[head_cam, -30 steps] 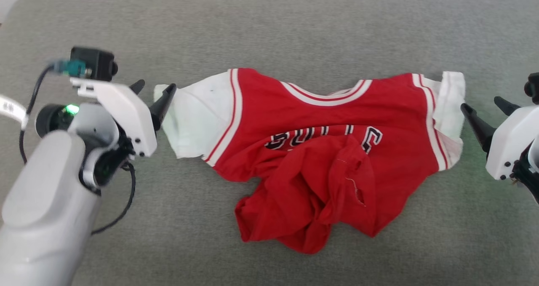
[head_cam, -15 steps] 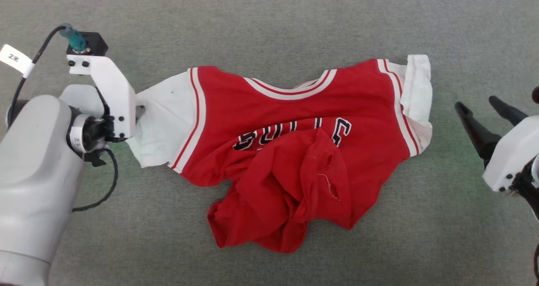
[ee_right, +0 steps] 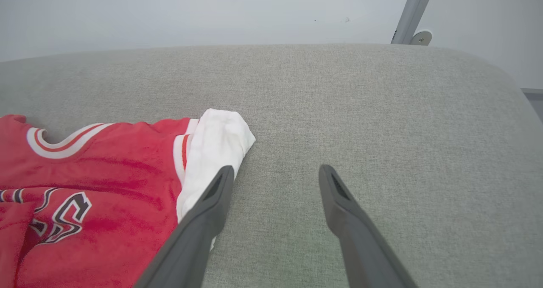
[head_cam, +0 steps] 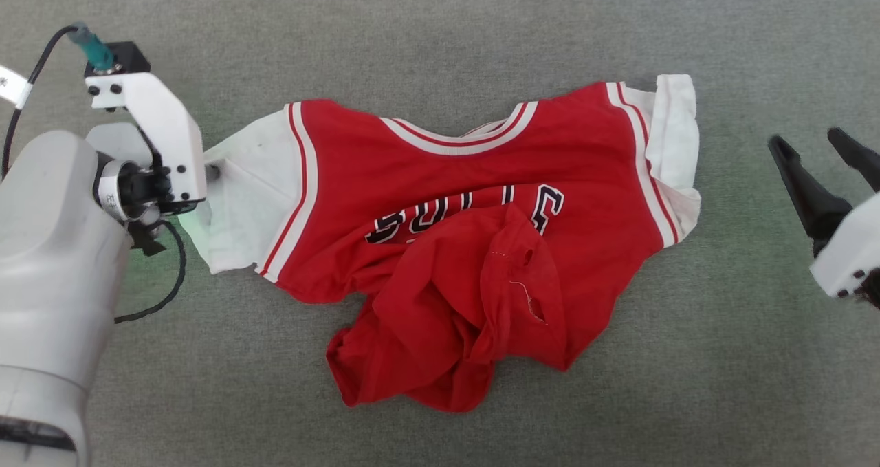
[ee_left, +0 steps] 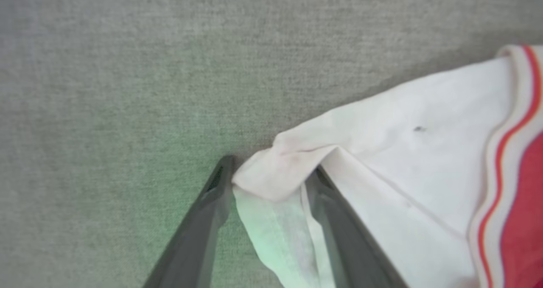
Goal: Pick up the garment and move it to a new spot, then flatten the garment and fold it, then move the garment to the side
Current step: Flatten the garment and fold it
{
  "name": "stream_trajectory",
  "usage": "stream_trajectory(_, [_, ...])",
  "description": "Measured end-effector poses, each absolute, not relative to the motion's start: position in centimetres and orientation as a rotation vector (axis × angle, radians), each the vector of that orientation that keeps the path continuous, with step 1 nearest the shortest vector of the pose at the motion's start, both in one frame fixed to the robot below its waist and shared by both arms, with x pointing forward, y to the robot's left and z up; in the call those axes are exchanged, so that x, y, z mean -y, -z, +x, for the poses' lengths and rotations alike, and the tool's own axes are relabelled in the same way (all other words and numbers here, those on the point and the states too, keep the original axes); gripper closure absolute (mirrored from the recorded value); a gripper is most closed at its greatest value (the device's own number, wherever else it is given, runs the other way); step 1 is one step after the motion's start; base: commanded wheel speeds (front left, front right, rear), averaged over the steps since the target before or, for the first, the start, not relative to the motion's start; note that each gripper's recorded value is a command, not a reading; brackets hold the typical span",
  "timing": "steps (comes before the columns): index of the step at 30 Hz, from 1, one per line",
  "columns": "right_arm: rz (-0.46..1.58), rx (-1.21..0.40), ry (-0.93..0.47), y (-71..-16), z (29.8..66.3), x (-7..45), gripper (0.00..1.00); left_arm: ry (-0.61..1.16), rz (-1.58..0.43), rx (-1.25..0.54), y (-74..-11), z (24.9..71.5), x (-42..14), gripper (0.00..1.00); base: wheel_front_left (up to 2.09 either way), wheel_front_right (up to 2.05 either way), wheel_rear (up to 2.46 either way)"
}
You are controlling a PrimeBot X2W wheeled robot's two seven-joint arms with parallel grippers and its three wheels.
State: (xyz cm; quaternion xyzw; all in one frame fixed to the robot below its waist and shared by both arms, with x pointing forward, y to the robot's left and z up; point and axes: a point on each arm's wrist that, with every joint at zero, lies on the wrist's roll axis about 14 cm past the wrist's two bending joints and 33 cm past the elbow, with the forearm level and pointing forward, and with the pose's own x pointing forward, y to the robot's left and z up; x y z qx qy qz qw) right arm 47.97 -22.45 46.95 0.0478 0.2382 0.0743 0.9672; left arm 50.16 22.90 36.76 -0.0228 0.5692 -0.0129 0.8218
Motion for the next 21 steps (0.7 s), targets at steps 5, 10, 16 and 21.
stream_trajectory(5, [0.088,-0.435,-0.187,-47.5,50.4,21.3,0.00,0.056,-0.070,-1.191,-36.3,50.7,-22.1,1.00,0.00,0.00,0.00])
stream_trajectory(10, [0.104,-0.543,-0.236,-44.3,51.8,19.4,0.00,0.057,-0.079,-1.178,-36.2,51.0,-22.2,1.00,0.00,0.00,0.00])
stream_trajectory(16, [0.109,-0.738,-0.294,-40.1,52.8,17.4,0.00,0.055,-0.101,-1.167,-35.9,51.2,-22.3,1.00,0.00,0.00,0.00])
stream_trajectory(21, [0.099,-0.867,-0.326,-37.8,53.5,16.0,0.00,0.060,-0.104,-1.157,-35.8,51.4,-22.2,1.00,0.00,0.00,0.00])
